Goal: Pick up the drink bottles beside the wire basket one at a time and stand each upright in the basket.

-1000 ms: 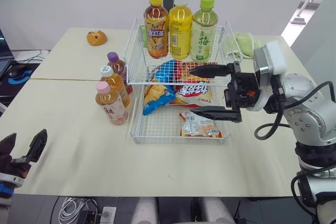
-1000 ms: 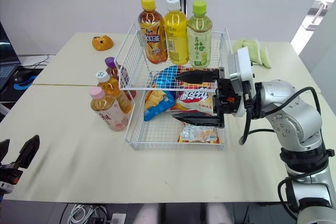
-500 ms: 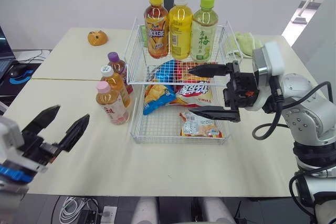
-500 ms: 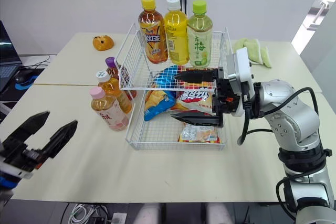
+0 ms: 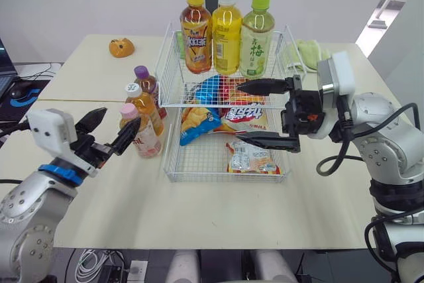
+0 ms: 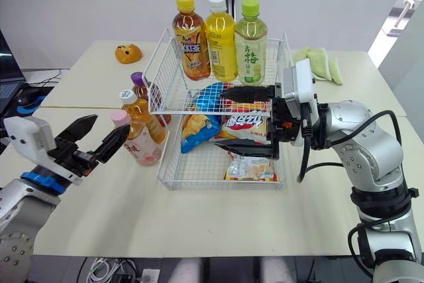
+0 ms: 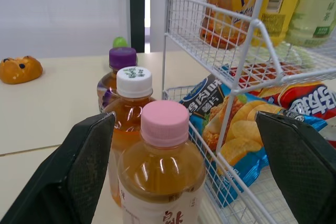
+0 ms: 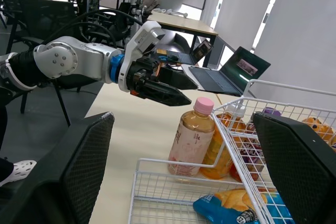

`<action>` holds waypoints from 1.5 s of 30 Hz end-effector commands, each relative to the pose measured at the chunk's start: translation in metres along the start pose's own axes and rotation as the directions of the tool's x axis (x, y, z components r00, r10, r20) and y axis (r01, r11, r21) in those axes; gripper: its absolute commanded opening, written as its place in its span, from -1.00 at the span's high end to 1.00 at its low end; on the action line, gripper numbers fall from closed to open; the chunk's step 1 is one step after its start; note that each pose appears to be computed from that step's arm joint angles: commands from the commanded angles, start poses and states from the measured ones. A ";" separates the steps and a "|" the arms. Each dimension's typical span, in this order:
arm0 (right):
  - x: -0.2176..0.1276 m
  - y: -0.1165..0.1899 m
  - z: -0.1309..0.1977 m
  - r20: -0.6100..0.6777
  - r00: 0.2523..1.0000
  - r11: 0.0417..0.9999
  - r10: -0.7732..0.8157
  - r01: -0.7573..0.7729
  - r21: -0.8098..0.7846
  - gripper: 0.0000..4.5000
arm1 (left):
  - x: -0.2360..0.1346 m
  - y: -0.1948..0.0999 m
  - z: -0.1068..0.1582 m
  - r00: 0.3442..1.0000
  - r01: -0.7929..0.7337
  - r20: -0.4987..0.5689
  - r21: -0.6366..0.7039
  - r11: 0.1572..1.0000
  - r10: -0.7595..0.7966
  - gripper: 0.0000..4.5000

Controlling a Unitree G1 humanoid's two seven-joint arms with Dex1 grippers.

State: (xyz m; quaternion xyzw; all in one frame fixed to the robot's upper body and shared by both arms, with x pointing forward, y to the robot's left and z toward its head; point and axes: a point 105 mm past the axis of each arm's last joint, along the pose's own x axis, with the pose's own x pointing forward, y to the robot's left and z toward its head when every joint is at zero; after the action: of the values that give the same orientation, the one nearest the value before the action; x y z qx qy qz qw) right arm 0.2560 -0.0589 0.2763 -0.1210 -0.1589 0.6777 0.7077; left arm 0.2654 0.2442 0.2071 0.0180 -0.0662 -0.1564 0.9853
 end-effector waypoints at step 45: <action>-0.001 0.001 0.017 0.006 0.999 0.997 -0.053 0.053 -0.049 -1.00 | 0.032 0.001 -0.009 0.998 0.061 -0.018 0.049 0.997 -0.060 0.39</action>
State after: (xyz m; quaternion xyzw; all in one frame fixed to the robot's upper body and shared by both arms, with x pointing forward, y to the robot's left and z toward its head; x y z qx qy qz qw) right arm 0.2560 -0.0584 0.2798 -0.1237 -0.1547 0.6560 0.7283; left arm 0.3005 0.2356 0.2004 0.0427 -0.0562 -0.1838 0.9804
